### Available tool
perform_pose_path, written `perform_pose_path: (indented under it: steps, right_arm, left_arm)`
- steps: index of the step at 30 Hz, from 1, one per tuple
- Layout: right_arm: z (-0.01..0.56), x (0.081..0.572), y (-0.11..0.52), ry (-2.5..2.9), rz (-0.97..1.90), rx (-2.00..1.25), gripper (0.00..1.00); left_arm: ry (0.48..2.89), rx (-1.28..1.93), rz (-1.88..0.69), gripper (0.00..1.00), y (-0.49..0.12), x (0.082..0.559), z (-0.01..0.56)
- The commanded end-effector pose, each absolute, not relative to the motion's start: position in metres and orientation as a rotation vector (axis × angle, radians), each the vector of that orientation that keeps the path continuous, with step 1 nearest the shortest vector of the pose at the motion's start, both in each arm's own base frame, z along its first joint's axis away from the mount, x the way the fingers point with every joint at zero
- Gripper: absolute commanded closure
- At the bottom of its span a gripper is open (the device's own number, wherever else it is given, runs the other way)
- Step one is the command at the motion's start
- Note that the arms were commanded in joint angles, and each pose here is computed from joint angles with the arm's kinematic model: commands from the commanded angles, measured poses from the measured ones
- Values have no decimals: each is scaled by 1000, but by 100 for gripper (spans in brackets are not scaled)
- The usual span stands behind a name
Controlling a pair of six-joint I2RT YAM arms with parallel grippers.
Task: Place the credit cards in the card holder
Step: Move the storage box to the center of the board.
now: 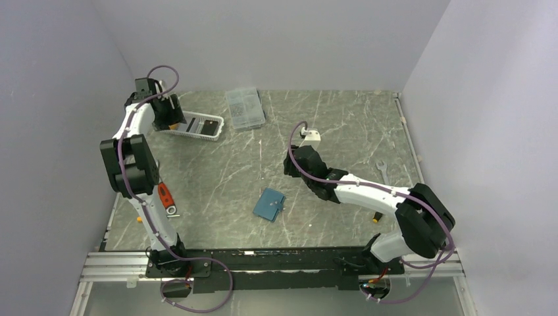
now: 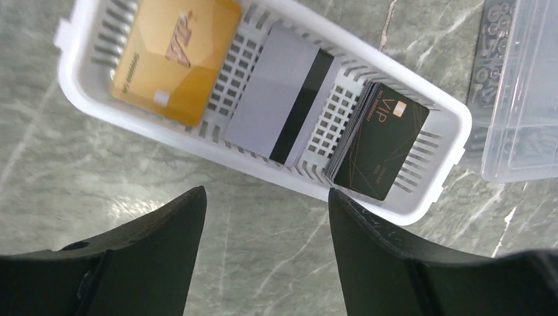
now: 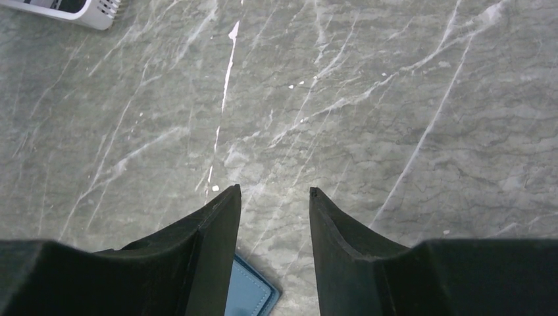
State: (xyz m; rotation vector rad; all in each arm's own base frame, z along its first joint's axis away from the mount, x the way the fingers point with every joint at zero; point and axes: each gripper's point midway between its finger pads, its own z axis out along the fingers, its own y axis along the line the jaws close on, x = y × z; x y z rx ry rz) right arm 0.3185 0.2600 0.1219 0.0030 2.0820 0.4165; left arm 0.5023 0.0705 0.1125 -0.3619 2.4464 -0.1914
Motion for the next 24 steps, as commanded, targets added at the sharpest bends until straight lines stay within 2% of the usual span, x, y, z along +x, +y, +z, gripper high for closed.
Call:
perform_pose_path:
  steps: [1,4,7,13,24]
  right_arm:
    - [143,322,262,2015,475,40,55]
    - [143,322,260,2019,468,39,56]
    - [144,321,259,2016,469,40,56]
    - [142,317,254,2017,472,61,56]
    - [147,313,244,2006,454,83,57]
  left_arm:
    - [2390,-501,-201,27,60,499,131]
    - [2346,-448,-81,34,58,496,147]
    - [2285,-335,-110,41,31,492,161]
    - [2346,-59,-125,38,-41,503,154]
    - [2400,180,3,38,-78,516,115]
